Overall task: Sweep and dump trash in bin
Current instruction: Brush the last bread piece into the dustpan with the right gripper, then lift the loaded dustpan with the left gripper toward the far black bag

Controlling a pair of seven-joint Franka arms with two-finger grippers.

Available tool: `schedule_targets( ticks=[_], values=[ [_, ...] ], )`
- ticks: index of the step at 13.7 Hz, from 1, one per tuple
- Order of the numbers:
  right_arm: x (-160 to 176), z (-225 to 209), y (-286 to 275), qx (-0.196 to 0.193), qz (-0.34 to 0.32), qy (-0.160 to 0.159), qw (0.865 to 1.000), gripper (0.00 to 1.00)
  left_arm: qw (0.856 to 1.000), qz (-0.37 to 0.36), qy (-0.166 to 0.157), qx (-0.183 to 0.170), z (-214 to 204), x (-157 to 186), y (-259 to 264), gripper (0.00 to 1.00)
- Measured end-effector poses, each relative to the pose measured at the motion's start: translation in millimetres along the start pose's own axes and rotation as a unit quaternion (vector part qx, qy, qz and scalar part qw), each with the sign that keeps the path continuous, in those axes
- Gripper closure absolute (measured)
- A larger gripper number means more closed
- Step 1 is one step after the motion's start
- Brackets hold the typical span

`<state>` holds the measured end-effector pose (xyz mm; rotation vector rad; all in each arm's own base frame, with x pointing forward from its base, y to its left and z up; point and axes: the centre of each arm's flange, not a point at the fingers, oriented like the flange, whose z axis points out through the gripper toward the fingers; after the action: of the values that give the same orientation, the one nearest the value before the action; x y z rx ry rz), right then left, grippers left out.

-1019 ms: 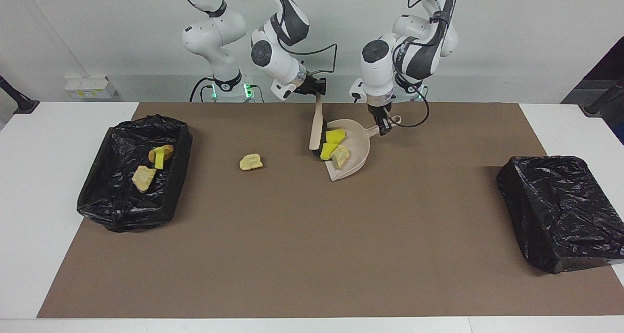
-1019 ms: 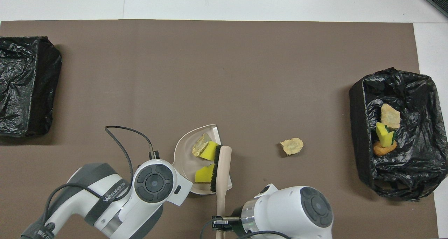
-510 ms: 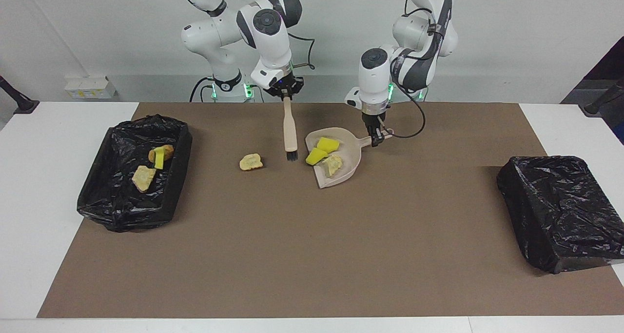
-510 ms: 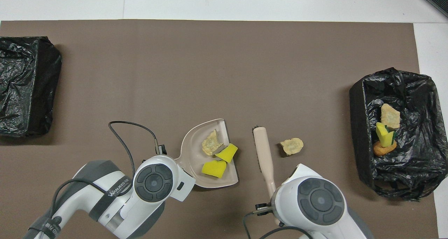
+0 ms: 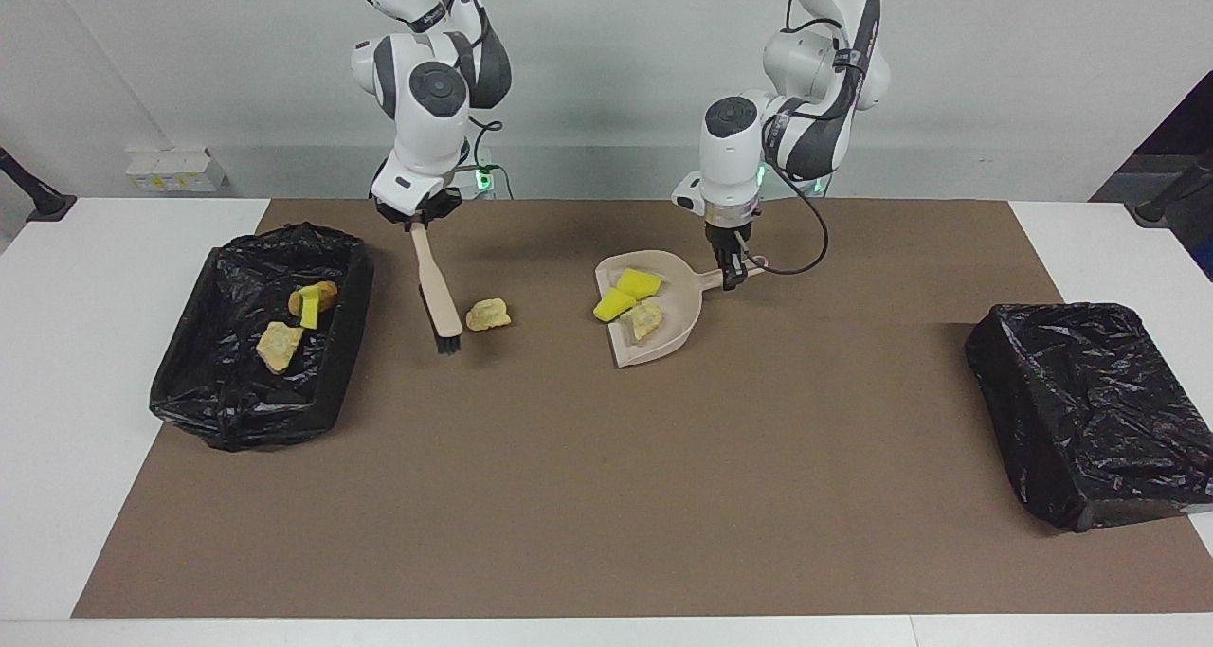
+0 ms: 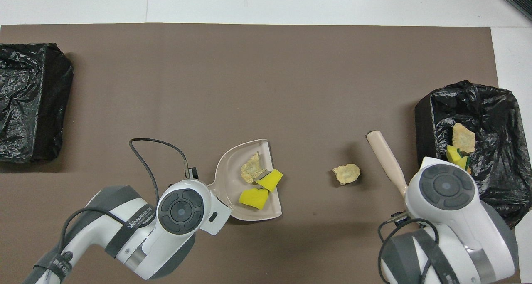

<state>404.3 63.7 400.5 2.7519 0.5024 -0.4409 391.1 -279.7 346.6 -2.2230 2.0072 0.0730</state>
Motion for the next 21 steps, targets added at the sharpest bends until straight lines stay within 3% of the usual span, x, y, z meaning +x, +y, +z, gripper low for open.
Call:
schedule_targets(
  ticks=[2,5,12,16,21],
  values=[
    [7,19,-7,0.011,-0.007,-0.01,1.0,0.74,1.0,0.0,0.0,0.0,0,0,0,0.68],
    [21,33,-45,0.09,-0.01,-0.016,0.996,0.74,1.0,0.0,0.0,0.0,0,0,0,0.68],
    [27,1,-163,0.218,-0.008,0.021,0.976,0.74,1.0,-0.003,-0.001,-0.001,1,-2,-2,0.68],
    [27,-6,-204,0.287,0.0,0.02,0.958,0.74,1.0,-0.009,-0.001,-0.002,2,-6,-6,0.68],
    [13,-22,-256,0.312,0.017,0.015,0.95,0.74,1.0,-0.009,-0.001,-0.002,2,-8,-7,0.68]
  ],
)
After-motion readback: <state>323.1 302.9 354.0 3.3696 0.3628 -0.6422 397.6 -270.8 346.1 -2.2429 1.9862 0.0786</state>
